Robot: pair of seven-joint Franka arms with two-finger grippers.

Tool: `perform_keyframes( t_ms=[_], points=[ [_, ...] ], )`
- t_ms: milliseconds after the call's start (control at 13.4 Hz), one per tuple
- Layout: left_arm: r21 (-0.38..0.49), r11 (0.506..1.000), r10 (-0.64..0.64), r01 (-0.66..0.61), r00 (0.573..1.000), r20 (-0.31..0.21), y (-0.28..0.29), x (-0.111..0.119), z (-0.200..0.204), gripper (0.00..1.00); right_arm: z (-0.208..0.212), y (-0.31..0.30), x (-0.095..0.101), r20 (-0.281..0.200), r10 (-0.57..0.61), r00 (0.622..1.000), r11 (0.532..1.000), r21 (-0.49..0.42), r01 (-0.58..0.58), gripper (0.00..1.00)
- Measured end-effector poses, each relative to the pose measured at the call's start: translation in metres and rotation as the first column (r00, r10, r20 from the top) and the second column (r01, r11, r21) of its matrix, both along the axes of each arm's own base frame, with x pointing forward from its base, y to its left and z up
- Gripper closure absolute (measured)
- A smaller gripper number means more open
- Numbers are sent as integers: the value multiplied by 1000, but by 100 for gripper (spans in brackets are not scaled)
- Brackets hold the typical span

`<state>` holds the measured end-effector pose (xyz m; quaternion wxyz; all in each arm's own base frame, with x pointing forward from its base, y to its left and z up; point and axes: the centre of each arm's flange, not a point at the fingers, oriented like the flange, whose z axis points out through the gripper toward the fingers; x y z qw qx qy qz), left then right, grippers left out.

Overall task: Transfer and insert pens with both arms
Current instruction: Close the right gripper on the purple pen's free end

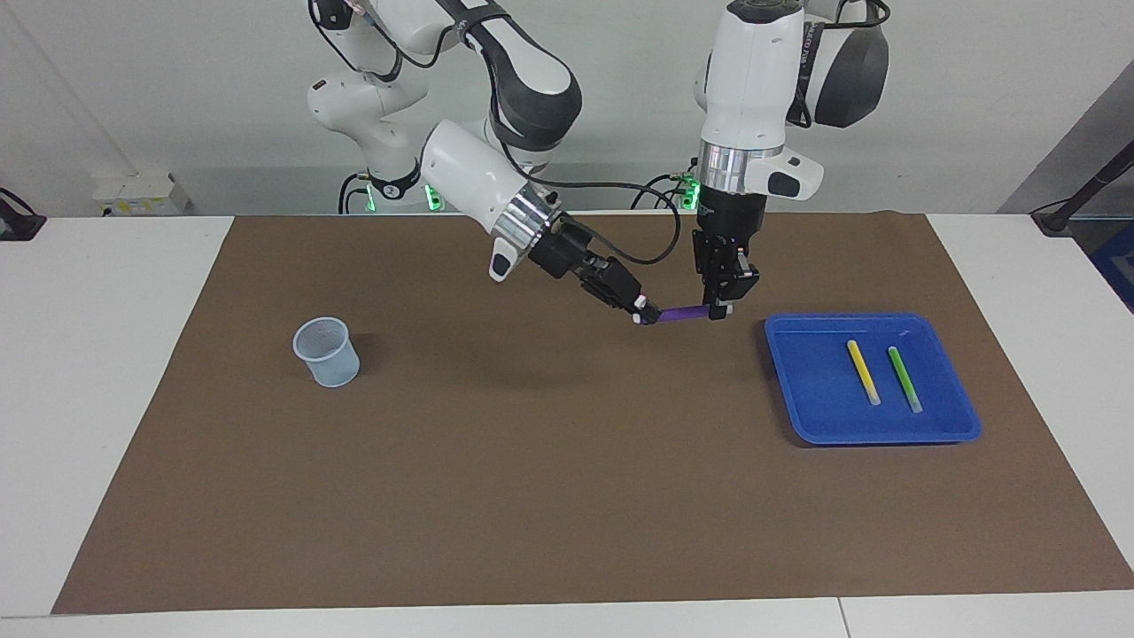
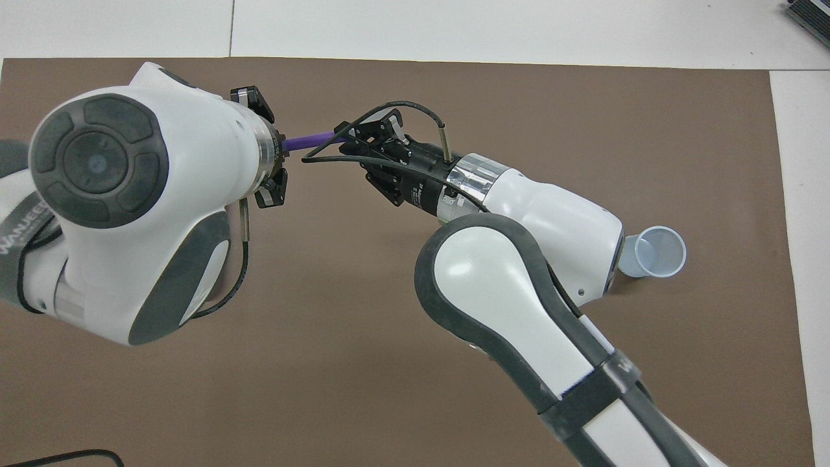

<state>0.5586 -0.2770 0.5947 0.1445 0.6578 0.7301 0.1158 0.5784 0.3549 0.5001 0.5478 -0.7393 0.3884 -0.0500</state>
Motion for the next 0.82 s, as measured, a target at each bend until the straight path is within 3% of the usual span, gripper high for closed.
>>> perform_keyframes(
  t_ms=[298, 820],
  points=[
    [1, 1000, 0, 0, 1000, 2, 0, 0, 1, 83, 0, 0, 0, 2, 1, 1000, 1000, -1, -1, 82],
    [3, 1000, 0, 0, 1000, 4, 1, -1, 2, 83, 1, 1, 0, 4, 2, 1000, 1000, -1, -2, 82]
  ],
)
